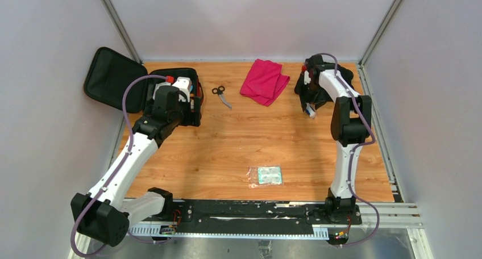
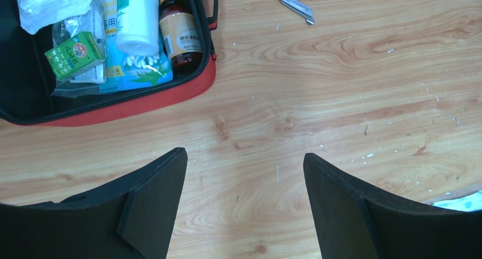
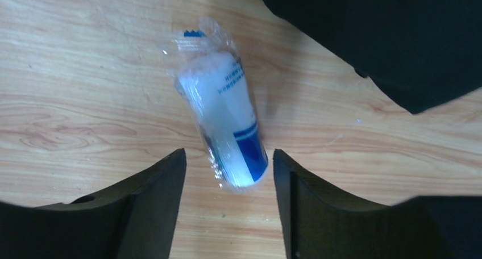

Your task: Organize the medicine kit

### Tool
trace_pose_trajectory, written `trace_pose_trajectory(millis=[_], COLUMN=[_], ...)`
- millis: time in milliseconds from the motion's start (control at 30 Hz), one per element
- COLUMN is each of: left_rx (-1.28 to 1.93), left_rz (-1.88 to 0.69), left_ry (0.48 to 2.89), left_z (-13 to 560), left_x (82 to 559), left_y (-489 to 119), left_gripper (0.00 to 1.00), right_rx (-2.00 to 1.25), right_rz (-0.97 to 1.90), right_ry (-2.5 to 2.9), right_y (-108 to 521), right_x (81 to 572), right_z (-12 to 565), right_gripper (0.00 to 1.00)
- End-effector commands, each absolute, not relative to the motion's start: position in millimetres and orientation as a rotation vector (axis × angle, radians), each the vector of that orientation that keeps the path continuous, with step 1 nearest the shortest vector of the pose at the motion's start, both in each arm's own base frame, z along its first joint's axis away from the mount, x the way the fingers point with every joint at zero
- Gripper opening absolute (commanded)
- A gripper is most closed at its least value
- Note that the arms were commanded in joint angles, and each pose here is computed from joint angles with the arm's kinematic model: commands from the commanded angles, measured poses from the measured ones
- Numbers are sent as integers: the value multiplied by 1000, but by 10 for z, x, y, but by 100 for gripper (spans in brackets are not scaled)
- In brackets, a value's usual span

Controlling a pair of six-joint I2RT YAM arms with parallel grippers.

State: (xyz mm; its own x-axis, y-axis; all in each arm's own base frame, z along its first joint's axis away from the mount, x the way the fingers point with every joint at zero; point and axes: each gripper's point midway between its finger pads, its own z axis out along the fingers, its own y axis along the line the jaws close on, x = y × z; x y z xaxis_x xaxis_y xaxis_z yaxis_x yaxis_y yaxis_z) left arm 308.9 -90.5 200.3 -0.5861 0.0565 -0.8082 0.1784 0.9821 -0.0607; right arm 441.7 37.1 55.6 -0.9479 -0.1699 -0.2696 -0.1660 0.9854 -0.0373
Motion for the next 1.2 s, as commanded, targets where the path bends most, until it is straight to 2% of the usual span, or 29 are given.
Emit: trace_pose_trajectory(millis=[0, 167, 367, 667, 800, 900, 1033, 1167], left_rx=[175, 177, 172, 189, 166, 55, -95, -193], left_rz=[-146, -149, -143, -229, -438, -678, -995, -1120], left_ry=[2185, 2186, 2187, 2174, 2110, 2063, 1941, 1869], left_z=[2001, 1997, 1995, 2033, 2212, 2345, 2580, 2687], left_x=[3094, 3097, 3104, 3087, 3021, 2886, 2673, 2489], left_y=[-894, -900, -892, -1022, -1285, -1520, -1756, -1770], left_gripper=[81, 81, 81, 82, 82, 83, 82, 82], right_rx=[-270, -270, -233, -239, -239, -264, -297, -280], right_rz=[-1, 37, 148, 391, 652, 724, 962, 1160], right_ry=[2902, 2910, 2893, 2736, 2637, 2538, 2317, 2115], right_y=[362, 409, 577, 1256, 1827, 2185, 2787, 3158], right_x=[4427, 4434, 4335, 3863, 3454, 3107, 2701, 2447], right_z=[426, 368, 426, 896, 1123, 1317, 1678, 2068], right_gripper=[59, 49, 30, 24, 23, 22, 22, 20])
